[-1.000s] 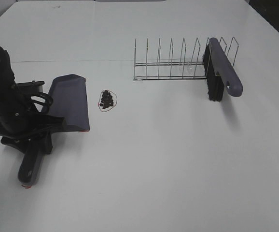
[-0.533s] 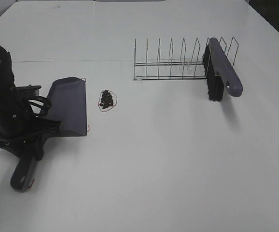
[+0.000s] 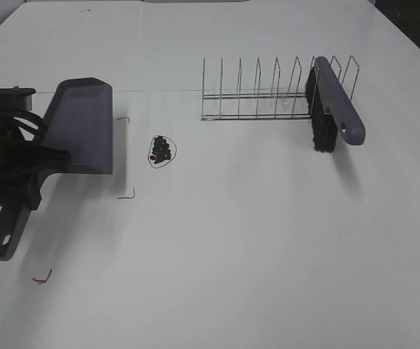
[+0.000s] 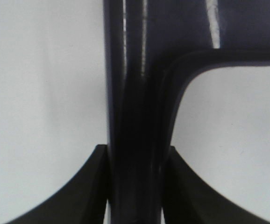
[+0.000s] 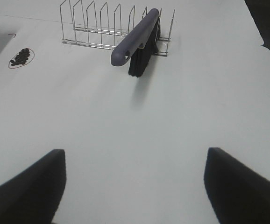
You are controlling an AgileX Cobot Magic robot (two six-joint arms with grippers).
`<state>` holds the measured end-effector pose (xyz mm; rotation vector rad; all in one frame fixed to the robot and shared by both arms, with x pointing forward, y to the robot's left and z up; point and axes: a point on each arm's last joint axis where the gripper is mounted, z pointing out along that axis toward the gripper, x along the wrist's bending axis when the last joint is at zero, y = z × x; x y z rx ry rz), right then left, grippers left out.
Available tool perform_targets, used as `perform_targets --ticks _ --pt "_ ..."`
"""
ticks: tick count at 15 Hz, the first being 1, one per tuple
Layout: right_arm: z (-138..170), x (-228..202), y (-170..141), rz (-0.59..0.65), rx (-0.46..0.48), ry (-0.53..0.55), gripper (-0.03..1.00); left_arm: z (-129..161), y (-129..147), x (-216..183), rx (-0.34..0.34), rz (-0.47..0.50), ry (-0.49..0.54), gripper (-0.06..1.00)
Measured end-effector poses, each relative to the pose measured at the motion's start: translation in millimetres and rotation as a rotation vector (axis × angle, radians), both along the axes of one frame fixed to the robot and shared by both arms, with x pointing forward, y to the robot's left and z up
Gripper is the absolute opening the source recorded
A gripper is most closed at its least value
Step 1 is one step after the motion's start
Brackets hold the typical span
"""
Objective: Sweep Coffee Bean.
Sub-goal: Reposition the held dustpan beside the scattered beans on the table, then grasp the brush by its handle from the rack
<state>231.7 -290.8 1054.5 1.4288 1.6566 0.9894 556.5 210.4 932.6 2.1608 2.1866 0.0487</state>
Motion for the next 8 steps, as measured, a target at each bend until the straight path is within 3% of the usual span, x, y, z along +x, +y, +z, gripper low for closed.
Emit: perform_targets --ticks 8 --pt "1.9 2.6 6.0 0.042 0.064 0.012 0.75 0.0 0.0 0.2 0.005 -0.020 -0.004 0.27"
